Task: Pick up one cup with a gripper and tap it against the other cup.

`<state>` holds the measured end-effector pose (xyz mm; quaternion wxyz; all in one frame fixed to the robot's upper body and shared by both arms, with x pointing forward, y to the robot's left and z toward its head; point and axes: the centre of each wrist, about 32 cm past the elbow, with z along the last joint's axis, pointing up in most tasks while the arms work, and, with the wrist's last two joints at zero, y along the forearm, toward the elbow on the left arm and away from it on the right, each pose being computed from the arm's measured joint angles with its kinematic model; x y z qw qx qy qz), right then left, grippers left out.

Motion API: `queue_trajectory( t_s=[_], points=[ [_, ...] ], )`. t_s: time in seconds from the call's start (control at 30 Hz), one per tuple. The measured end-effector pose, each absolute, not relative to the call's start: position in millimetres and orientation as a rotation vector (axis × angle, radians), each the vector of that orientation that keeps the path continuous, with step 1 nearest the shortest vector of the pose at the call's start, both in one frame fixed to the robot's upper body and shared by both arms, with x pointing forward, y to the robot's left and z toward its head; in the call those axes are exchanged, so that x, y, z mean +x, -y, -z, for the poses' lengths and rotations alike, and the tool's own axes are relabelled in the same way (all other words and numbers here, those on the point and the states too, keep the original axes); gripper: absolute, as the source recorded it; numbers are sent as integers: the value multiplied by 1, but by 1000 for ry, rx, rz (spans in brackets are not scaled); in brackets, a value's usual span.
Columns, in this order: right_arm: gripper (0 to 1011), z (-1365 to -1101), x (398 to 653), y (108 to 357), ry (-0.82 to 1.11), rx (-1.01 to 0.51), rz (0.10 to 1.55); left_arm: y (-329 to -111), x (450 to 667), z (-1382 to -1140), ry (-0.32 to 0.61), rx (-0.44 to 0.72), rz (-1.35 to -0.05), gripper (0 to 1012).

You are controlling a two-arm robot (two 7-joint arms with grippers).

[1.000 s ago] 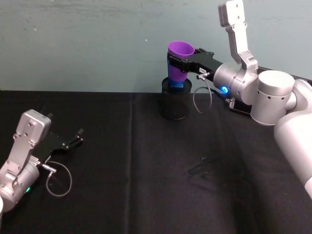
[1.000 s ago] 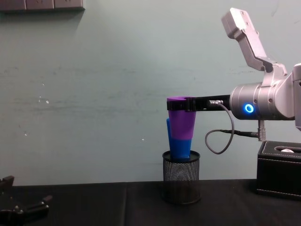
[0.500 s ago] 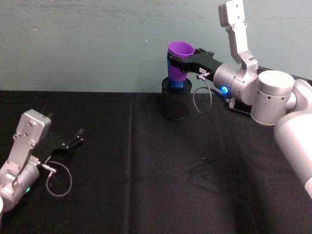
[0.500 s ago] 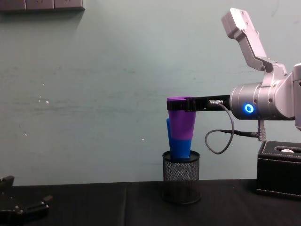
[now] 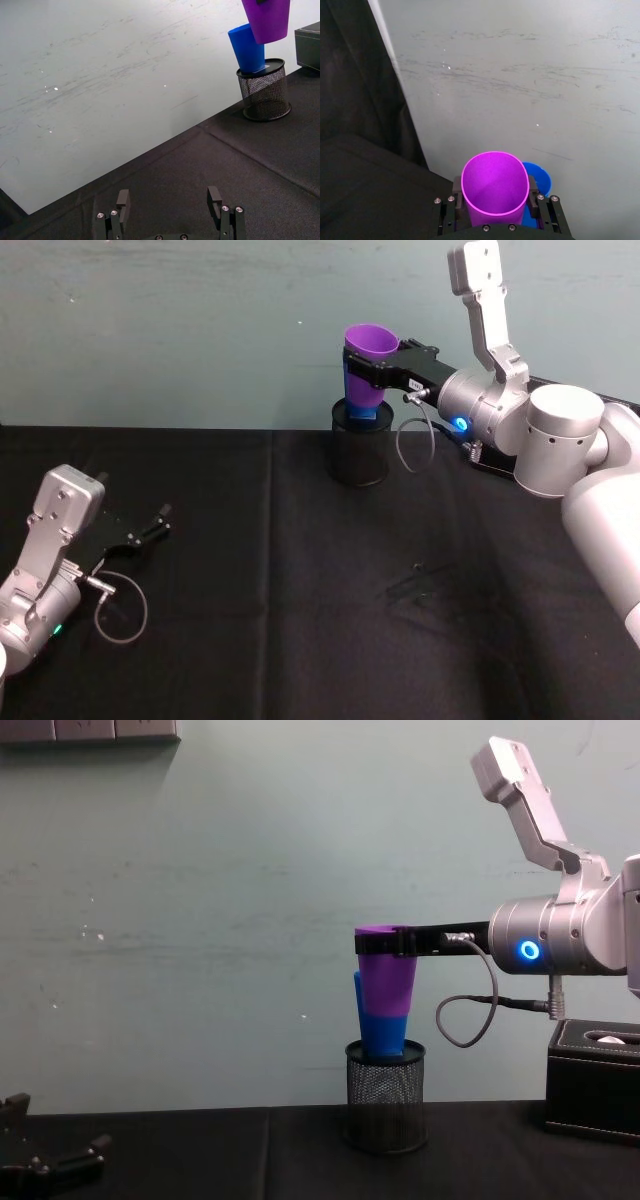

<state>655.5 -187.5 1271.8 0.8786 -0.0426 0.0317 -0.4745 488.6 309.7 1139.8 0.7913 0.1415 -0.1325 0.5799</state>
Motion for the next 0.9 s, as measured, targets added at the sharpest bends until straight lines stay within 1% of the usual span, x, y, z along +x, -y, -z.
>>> queue_trajectory(
  t_s=[0.9],
  points=[
    [726,-1272,656,187,-66,-89,989,-310,489,-1140,285,304,-1248,1011]
  ],
)
